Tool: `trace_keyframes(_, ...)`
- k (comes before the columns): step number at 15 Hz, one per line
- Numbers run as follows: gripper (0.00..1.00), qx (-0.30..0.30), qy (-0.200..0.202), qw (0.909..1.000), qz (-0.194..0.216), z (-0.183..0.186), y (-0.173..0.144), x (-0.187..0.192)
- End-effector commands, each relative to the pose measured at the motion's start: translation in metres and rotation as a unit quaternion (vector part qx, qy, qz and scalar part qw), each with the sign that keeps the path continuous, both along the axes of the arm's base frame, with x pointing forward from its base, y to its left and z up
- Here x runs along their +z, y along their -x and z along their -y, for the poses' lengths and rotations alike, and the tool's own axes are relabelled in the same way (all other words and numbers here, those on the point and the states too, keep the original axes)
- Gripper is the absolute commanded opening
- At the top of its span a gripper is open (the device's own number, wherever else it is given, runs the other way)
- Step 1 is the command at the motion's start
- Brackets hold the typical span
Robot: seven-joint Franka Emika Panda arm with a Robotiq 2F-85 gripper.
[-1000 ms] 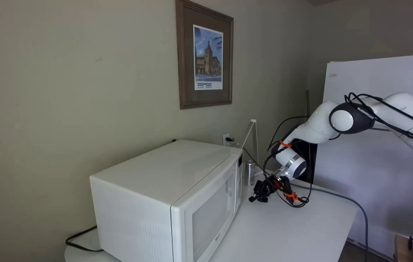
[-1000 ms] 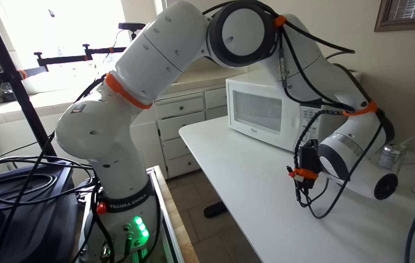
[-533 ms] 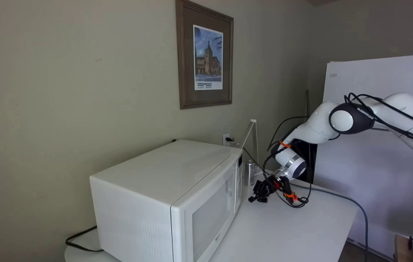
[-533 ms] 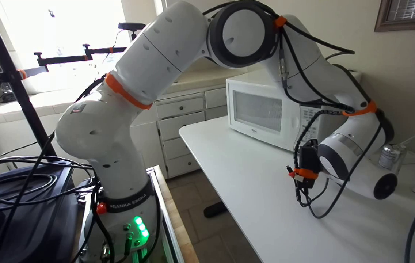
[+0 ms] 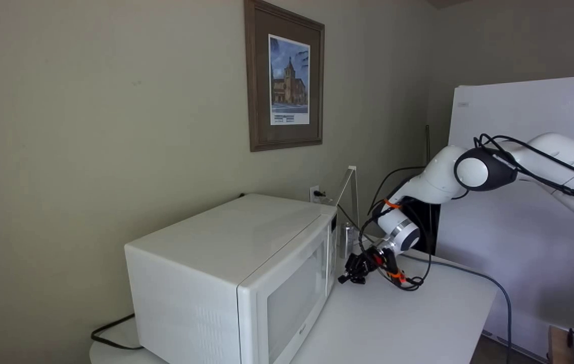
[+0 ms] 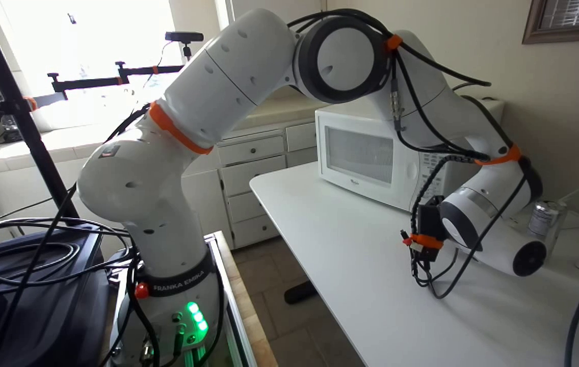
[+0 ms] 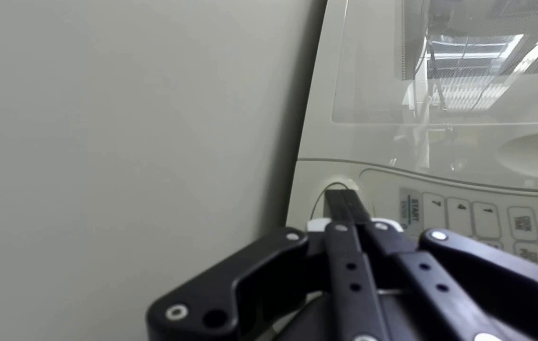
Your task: Push the bottom right rectangular button on the microwave to open it
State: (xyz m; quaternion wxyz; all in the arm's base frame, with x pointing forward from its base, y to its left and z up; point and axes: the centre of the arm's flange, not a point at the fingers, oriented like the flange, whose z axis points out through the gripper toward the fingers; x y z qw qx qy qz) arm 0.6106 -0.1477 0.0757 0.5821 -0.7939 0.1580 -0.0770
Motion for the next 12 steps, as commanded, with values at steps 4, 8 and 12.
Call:
trace_keyframes(4, 0.0, -0.028, -0.003, 0.9996, -0.008, -0.017, -0.022, -0.018)
trace_keyframes(8, 0.0, -0.038, -0.002, 0.9992, -0.01, -0.018, -0.024, -0.02)
trace_keyframes(12, 0.0, -0.048, -0.008, 0.9988, 0.007, -0.023, -0.027, -0.022)
